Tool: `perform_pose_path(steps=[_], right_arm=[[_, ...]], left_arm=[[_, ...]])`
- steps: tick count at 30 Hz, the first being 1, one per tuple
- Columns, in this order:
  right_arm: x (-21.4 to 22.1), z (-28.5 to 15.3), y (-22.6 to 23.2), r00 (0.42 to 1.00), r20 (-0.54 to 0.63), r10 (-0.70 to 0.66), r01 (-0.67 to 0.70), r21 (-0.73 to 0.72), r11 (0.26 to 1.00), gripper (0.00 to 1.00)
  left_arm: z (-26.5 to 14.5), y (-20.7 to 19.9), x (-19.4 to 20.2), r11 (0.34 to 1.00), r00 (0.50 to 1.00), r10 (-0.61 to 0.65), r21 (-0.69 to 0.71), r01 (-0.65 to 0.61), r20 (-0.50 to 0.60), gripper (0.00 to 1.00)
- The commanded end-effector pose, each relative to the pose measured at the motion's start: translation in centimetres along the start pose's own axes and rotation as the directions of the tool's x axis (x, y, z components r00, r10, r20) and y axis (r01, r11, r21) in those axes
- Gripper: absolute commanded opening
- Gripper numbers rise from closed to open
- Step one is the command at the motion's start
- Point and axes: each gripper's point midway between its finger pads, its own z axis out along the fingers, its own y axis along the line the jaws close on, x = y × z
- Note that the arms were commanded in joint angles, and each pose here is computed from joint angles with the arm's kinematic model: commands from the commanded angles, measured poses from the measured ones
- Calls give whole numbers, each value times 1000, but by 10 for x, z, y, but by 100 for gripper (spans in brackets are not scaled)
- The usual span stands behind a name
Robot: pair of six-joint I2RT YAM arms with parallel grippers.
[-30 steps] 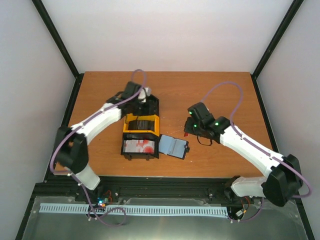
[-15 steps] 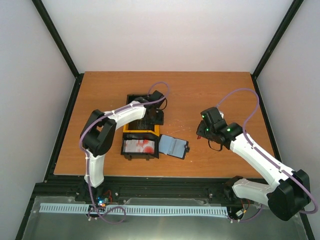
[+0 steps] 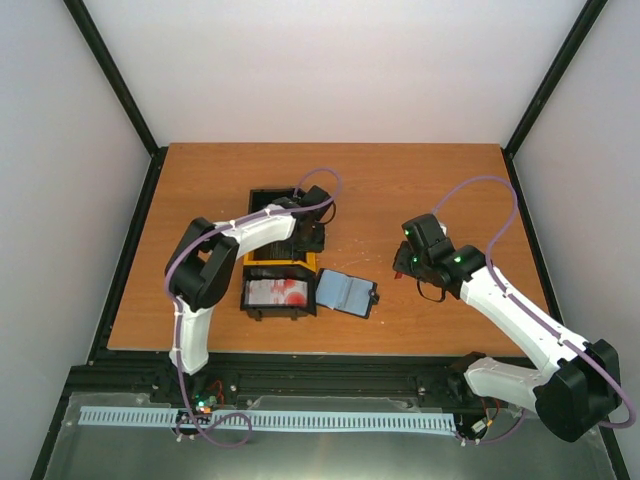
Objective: Put the credit cards into the card holder
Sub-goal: Move the storage box to the center of the board.
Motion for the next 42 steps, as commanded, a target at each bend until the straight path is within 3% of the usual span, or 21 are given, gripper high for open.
perform_pose_path(steps=[1,12,18,23,28,33,37,42], right_arm=[[-2,3,7,1000,1,-12,12,-41,999,3],[16,15,53,995,-77,-70,44,-296,954,3],[28,19,61,993,-89,-76,36,-386,922,3],[43,25,55,989,-121,-88,34,-397,917,3],[63,30,65,971,-185,-149,45,-473,880,3],[78,47,64,955,-268,-124,-8,-442,897,3],[91,59,60,942,-317,-113,-27,-407,913,3],[101,67,60,932,-342,-115,-24,-376,926,3]], left_arm=[[-11,33,-2,997,999,14,-76,-12,29,41],[-29,56,12,998,994,71,-6,-70,78,41],[-67,20,3,971,987,86,211,-113,133,48],[-117,-15,6,897,980,72,417,-145,185,58],[-154,-58,27,773,960,145,578,-262,241,59],[-139,-81,66,652,967,212,716,-247,141,53],[-109,-88,87,669,962,267,706,-233,64,47],[-73,-73,97,793,967,257,572,-208,-4,47]])
